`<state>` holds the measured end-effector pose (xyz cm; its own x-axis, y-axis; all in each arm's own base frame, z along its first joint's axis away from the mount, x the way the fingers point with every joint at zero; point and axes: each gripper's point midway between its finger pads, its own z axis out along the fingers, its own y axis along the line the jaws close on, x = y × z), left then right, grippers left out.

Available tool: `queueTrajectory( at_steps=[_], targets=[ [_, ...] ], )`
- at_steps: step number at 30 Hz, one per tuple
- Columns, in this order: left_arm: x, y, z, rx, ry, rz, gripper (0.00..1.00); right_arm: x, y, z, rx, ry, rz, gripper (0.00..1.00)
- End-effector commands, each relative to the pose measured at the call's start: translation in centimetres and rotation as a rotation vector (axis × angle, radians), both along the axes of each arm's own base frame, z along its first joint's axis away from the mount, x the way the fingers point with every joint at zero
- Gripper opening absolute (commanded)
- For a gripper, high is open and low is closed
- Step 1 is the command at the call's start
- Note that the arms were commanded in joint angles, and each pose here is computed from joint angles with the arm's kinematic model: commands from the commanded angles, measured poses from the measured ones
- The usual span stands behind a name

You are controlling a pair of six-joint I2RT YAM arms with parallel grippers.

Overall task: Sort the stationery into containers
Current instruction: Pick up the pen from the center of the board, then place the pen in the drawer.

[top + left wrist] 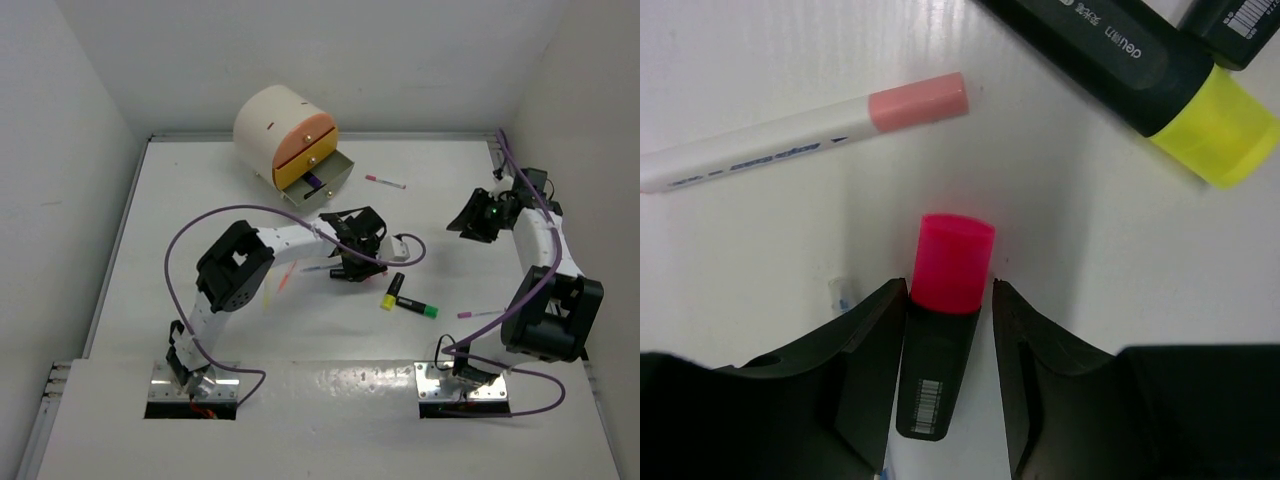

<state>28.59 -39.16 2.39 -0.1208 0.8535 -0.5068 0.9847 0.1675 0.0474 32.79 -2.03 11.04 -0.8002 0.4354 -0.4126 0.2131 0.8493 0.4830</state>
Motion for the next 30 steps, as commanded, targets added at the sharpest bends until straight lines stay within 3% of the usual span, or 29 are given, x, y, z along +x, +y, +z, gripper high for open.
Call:
queueTrajectory(
  at_steps=[1, 10, 15, 16, 20, 26, 30],
  targets=[
    [-0.5, -0.5, -1.0, 0.005, -0.002, -0.022, 0.46, -0.6, -0.4, 0.5, -0.027, -0.019, 0.029, 0.44],
    [-0.1, 0.2, -1.8, 0.048, -0.028, -0.011, 0.44, -0.4, -0.5, 0.8, -0.022, -0.025, 0.020, 0.43],
    [2.6, -0.6, 4.2, 0.031, -0.213, 0.042, 0.23, -0.3, -0.4, 0.7, -0.020, -0.029, 0.016, 0.41],
    [3.2, -1.1, 6.5, 0.024, -0.257, 0.058, 0.16, -0.3, -0.3, 0.5, -0.017, -0.025, 0.014, 0.40],
    [7.4, -0.4, 13.7, 0.010, -0.460, 0.212, 0.11, -0.4, 0.3, 0.1, 0.016, -0.020, 0.026, 0.37],
    [14.3, 3.5, 16.2, 0.111, -0.610, 0.322, 0.08, -1.5, 2.3, -0.9, -0.007, -0.021, 0.167, 0.31],
    [19.0, 6.4, 17.4, 0.077, -0.686, 0.404, 0.08, -2.7, 2.9, -1.8, -0.024, -0.024, 0.227, 0.31]
  ],
)
